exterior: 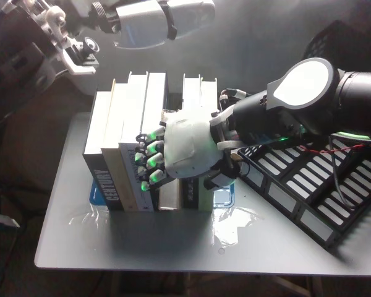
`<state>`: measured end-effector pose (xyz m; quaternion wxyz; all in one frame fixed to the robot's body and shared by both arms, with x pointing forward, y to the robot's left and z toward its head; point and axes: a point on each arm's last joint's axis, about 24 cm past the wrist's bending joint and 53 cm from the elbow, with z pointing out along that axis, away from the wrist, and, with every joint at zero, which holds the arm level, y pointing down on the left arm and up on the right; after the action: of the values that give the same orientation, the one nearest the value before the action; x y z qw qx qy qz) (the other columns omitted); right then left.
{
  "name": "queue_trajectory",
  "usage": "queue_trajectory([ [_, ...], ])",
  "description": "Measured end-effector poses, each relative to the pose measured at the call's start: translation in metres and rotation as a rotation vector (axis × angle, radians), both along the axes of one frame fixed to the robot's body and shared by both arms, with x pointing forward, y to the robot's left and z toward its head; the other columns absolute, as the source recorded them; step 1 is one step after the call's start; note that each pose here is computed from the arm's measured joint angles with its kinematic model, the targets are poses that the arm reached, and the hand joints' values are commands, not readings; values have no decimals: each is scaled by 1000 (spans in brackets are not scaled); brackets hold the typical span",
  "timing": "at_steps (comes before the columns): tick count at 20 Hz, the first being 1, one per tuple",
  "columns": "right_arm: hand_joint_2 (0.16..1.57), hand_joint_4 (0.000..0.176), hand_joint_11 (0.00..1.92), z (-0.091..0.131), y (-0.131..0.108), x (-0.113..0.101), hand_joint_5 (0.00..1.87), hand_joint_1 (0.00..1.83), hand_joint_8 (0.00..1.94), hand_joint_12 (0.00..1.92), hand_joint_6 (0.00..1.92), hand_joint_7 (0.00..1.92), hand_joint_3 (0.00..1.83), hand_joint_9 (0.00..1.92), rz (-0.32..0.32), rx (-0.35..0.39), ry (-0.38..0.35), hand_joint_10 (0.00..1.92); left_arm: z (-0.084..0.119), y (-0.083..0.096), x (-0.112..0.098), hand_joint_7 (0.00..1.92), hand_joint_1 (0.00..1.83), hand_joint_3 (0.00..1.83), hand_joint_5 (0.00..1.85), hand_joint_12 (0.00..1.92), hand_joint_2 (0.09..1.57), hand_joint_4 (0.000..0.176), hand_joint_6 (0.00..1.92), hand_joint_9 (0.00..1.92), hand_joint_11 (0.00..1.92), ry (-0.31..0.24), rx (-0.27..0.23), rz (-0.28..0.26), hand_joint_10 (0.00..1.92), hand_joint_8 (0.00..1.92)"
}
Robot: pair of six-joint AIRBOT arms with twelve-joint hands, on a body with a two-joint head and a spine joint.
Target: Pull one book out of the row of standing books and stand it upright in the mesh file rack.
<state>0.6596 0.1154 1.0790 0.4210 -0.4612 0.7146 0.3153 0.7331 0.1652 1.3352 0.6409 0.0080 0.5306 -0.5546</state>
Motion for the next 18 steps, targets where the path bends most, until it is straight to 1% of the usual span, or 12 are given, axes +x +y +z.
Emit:
queue_trajectory([
  [2,1103,0,0,0,0,-1,247,1120,0,363,3,163,0,74,3,1,1,0,4,1,-1,141,0,0,0,1921,1332,7,699,0,0,-8,-7,1,1373,847],
  [4,1103,0,0,0,-1,1,247,1120,0,363,3,163,0,74,-1,1,-3,0,3,-2,-2,141,0,0,0,1921,1333,7,699,0,0,-13,10,-3,1373,847],
  [7,1103,0,0,1,-1,2,247,1120,0,364,3,163,0,74,-8,7,1,0,7,-4,-4,141,0,0,0,1921,1334,7,699,0,0,-21,-1,-11,1373,847],
  [10,1103,0,0,0,-1,2,247,1120,0,364,3,163,0,74,-15,10,6,0,5,-3,-2,141,0,0,0,1921,1335,7,699,0,0,-14,2,-8,1373,847],
  [13,1103,0,0,-17,-6,3,247,1120,0,364,3,163,0,74,-29,-15,6,0,3,-3,-2,140,0,0,0,1921,1336,7,699,0,0,-7,5,-5,1373,848],
  [15,1103,0,0,-20,1,6,247,1120,0,364,3,163,0,74,-42,-15,-5,0,0,-3,-1,140,0,0,0,1921,1337,7,699,0,0,-2,12,-5,1373,848],
  [17,1103,0,0,-36,3,7,247,1120,0,364,2,163,0,74,-59,-31,0,0,-1,-3,-2,140,0,0,0,1921,1338,7,699,0,0,0,11,-6,1373,848],
  [18,1103,0,0,-40,4,6,247,1120,0,364,2,163,0,74,-59,-36,3,0,-4,-2,0,140,0,0,0,1921,1339,7,699,0,0,9,10,-2,1373,848],
])
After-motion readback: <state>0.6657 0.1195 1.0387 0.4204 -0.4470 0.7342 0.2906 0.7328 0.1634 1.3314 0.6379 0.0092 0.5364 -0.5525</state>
